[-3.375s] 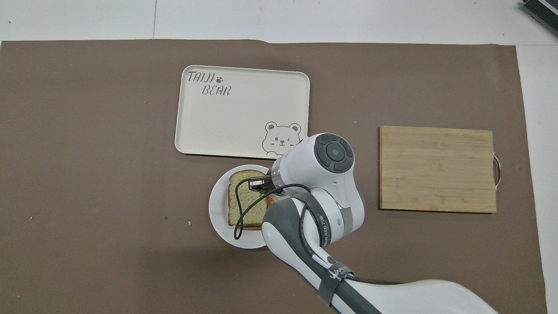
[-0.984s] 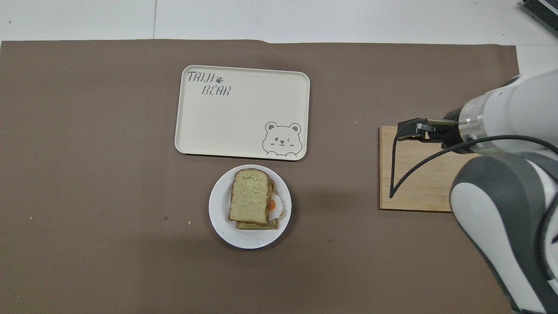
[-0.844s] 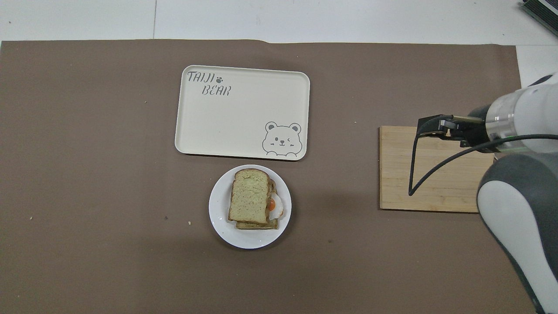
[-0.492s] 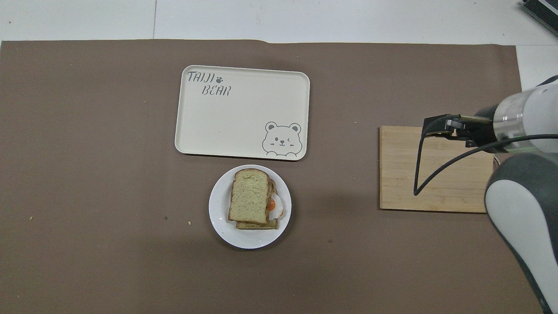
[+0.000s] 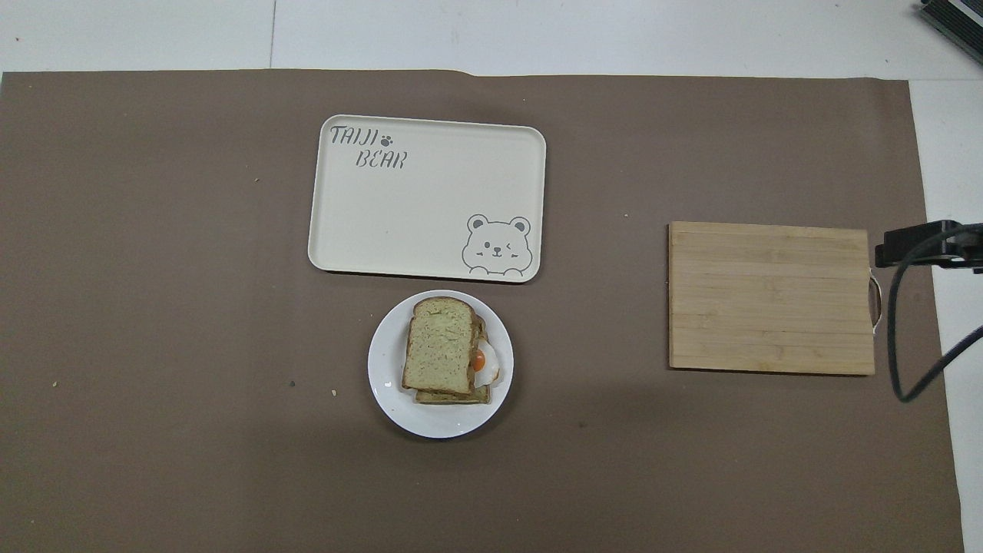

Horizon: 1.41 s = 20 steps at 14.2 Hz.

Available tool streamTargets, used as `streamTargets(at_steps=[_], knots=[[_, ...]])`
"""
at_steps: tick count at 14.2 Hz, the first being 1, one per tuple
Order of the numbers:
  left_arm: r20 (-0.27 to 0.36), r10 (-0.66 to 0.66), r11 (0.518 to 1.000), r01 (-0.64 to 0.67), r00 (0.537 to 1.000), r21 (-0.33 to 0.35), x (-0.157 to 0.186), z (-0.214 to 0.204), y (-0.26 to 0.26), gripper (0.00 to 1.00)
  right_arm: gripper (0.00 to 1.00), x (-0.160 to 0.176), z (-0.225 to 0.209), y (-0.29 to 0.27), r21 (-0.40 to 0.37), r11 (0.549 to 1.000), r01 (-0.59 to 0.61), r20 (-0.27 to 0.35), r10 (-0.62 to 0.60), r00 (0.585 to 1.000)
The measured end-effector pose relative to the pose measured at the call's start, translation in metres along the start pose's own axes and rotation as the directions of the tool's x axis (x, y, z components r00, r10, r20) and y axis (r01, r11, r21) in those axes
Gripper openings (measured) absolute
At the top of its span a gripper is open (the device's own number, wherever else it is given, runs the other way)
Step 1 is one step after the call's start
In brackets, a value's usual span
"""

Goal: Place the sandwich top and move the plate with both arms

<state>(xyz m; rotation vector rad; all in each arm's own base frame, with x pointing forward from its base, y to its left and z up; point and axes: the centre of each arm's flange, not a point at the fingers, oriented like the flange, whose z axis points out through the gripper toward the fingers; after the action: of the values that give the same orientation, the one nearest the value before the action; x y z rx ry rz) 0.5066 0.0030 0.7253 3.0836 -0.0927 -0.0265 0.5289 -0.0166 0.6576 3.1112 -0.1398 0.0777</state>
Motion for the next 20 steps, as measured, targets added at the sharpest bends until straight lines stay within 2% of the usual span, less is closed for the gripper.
streamTargets(at_steps=[6, 12, 17, 20], knots=[[0.034, 0.04, 0.989, -0.035, 0.999, -0.144, 0.001, 0.02, 0.018, 1.0, 1.0, -0.003, 0.001, -0.001, 0.0, 1.0, 0.003, 0.003, -0.003, 1.0], [0.039, 0.075, 0.957, -0.061, 0.996, -0.283, 0.009, 0.051, 0.034, 1.0, 1.0, -0.003, 0.001, 0.0, 0.0, 1.0, 0.001, 0.004, -0.001, 1.0], [0.042, 0.11, 0.925, -0.086, 0.993, -0.37, 0.015, 0.088, 0.04, 1.0, 1.0, -0.003, 0.001, -0.001, 0.0, 1.0, 0.003, 0.004, -0.003, 1.0], [0.051, 0.111, 0.913, -0.082, 0.992, -0.399, 0.017, 0.108, 0.041, 1.0, 1.0, -0.003, 0.001, -0.002, 0.0, 1.0, 0.004, 0.004, -0.004, 1.0]])
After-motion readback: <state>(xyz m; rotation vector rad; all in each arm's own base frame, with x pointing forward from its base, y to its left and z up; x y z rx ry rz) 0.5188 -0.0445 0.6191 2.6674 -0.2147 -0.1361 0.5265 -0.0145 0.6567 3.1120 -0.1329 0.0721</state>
